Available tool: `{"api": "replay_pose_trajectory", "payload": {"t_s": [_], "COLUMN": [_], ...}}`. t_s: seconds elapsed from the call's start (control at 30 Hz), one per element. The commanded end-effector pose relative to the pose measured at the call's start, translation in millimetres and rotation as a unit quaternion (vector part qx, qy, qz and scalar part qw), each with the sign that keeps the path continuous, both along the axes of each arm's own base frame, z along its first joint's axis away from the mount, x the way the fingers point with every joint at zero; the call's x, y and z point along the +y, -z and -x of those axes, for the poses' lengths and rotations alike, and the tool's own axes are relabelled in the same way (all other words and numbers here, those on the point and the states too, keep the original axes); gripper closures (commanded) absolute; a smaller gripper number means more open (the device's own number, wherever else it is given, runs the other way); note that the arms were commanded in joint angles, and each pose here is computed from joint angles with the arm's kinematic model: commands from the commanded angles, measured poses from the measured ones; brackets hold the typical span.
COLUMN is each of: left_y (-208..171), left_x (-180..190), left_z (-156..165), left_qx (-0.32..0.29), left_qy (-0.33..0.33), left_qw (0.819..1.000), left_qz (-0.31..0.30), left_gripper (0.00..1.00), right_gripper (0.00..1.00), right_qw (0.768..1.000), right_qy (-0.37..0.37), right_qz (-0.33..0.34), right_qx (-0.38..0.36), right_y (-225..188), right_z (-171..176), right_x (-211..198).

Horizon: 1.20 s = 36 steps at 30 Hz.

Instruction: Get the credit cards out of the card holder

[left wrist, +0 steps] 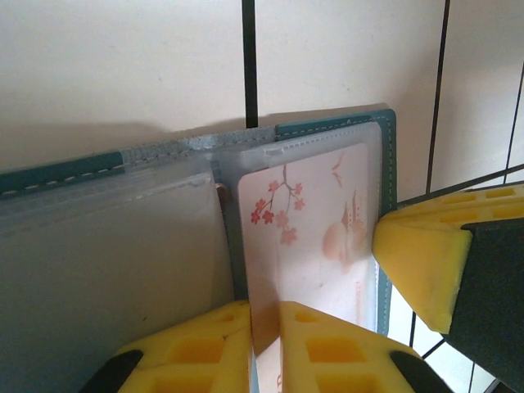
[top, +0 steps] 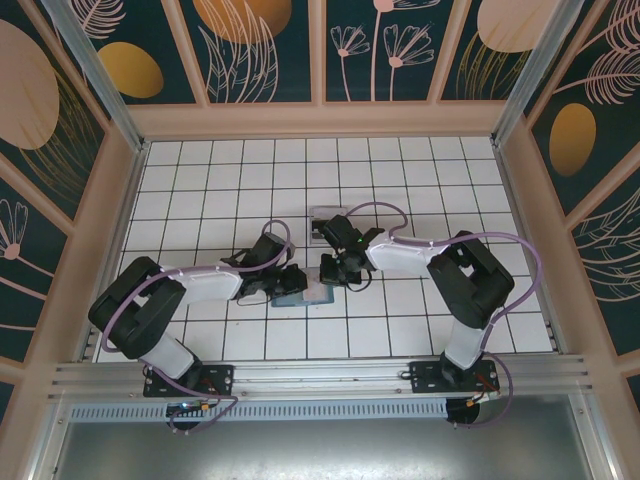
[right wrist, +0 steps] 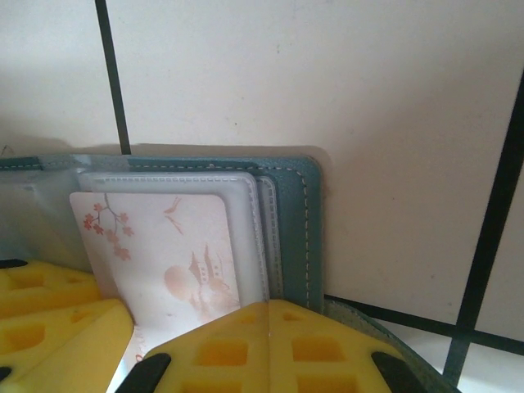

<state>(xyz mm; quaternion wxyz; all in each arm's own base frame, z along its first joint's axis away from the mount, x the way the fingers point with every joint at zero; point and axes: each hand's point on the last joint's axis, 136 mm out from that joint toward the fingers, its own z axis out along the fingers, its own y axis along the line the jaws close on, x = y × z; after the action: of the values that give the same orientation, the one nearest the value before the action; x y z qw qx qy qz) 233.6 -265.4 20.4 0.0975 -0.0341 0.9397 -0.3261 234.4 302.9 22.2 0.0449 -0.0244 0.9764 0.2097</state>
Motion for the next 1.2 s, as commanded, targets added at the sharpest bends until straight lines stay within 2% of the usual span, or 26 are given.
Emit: {"api": "replay_pose_trajectory", "payload": {"t_s": [0.0, 0.73, 1.17], "left_y": [1.7, -7.1, -30.7], "left_x": [3.5, 20.7, 29.7], "left_z": [0.1, 6.3, 3.0], "left_qx": [-0.002, -0.018, -0.045], "left_qy": [-0.005, -0.012, -0.009], "left_qw": [1.0, 1.0, 0.998], "left_qz": [0.0, -0.023, -0.047], "left_gripper": [0.86, 0.92, 0.94], "right_gripper": [0.98, 0.98, 0.98], "right_qw": [1.0, 0.999, 0.999], "right_qy": [-0.006, 0.001, 0.0], "right_qz": [0.023, 0.033, 0.032], "right_qx": [0.01, 0.005, 0.003], "right_y": [16.3, 14.8, 10.9], "right_z": [9.1, 6.0, 5.2], "right_x": [-8.2, -13.7, -12.5]}}
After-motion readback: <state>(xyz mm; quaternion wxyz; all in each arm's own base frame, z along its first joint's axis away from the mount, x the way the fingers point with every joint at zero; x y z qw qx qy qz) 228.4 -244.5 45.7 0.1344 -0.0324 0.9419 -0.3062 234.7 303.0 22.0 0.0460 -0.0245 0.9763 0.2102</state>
